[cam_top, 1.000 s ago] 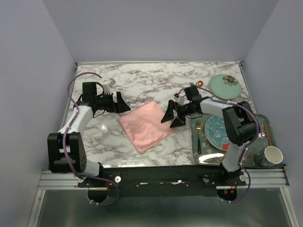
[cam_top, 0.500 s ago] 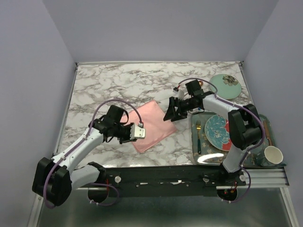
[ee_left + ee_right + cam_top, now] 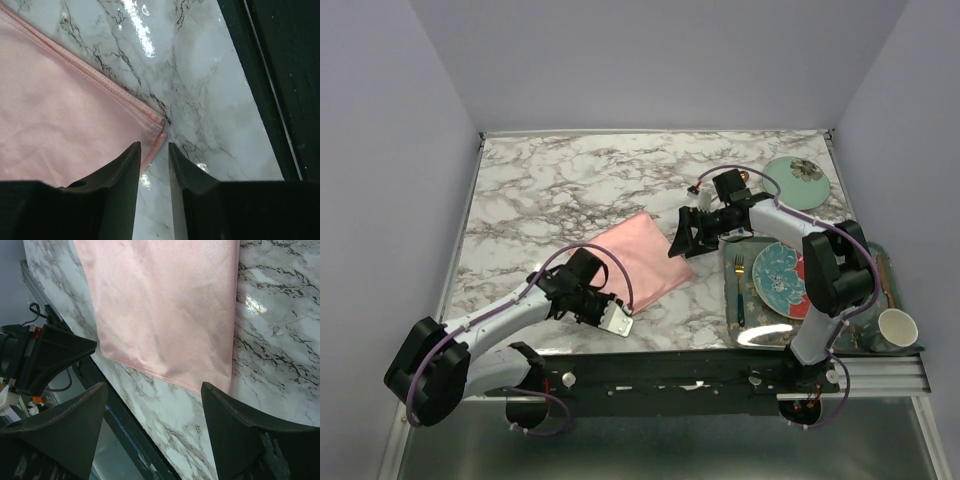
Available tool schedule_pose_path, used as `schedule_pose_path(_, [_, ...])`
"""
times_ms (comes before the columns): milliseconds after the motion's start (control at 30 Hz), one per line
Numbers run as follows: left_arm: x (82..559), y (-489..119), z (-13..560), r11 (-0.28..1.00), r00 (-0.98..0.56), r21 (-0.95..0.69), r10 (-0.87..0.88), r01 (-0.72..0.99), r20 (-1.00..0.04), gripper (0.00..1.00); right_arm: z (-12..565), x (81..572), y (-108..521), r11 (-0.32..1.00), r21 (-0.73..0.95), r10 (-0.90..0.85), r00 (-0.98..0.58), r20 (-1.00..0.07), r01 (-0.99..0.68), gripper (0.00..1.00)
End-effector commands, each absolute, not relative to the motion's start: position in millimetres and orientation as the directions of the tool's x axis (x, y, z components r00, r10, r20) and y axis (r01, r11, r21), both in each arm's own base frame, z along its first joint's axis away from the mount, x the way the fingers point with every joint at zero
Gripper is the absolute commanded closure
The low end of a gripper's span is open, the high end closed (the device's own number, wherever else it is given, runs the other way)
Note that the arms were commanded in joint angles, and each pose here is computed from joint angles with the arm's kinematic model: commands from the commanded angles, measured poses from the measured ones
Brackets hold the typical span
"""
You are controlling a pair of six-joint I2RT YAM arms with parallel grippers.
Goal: Fold the napkin into a case and place the utensils inside
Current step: Pick up the top corner of the square folded napkin from the center of the board.
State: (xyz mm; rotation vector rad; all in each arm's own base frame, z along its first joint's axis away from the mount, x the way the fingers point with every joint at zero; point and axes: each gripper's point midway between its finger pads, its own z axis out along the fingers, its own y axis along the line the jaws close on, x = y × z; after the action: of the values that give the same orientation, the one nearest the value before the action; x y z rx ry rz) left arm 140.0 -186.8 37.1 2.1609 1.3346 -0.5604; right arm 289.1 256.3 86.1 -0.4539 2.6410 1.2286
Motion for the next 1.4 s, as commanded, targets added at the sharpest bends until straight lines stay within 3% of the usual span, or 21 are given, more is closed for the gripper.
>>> schedule_pose_path(0, [154, -196, 35, -0.389, 0.483, 0.287, 0.667, 0.875, -0.568, 0.59, 91, 292, 252, 0.620, 0.700, -0.187, -0.933, -0.307, -0.355, 0.16])
schedule_pose_path(200, [156, -201, 30, -0.397, 0.494, 0.296, 0.660, 0.869, -0.566, 0.59, 90, 291, 250, 0.621, 0.707, -0.179, -0.940, -0.291, -0.337, 0.16])
schedule_pose_path(533, [159, -208, 42, -0.396, 0.492, 0.294, 0.647, 0.870, -0.582, 0.72, 90, 290, 251, 0.617, 0.714, -0.176, -0.943, -0.283, -0.330, 0.15])
schedule_pose_path(1033, [175, -218, 63, -0.376, 0.457, 0.267, 0.635, 0.887, -0.623, 0.74, 89, 292, 252, 0.614, 0.718, -0.177, -0.944, -0.280, -0.328, 0.15])
schedule_pose_path(1233, [207, -228, 73, -0.302, 0.399, 0.263, 0.646, 0.916, -0.651, 0.91, 88, 294, 253, 0.618, 0.716, -0.176, -0.944, -0.278, -0.326, 0.15])
schedule_pose_path(1367, [245, -239, 88, -0.218, 0.346, 0.270, 0.642, 0.938, -0.684, 0.92, 87, 298, 252, 0.625, 0.708, -0.174, -0.943, -0.283, -0.328, 0.15])
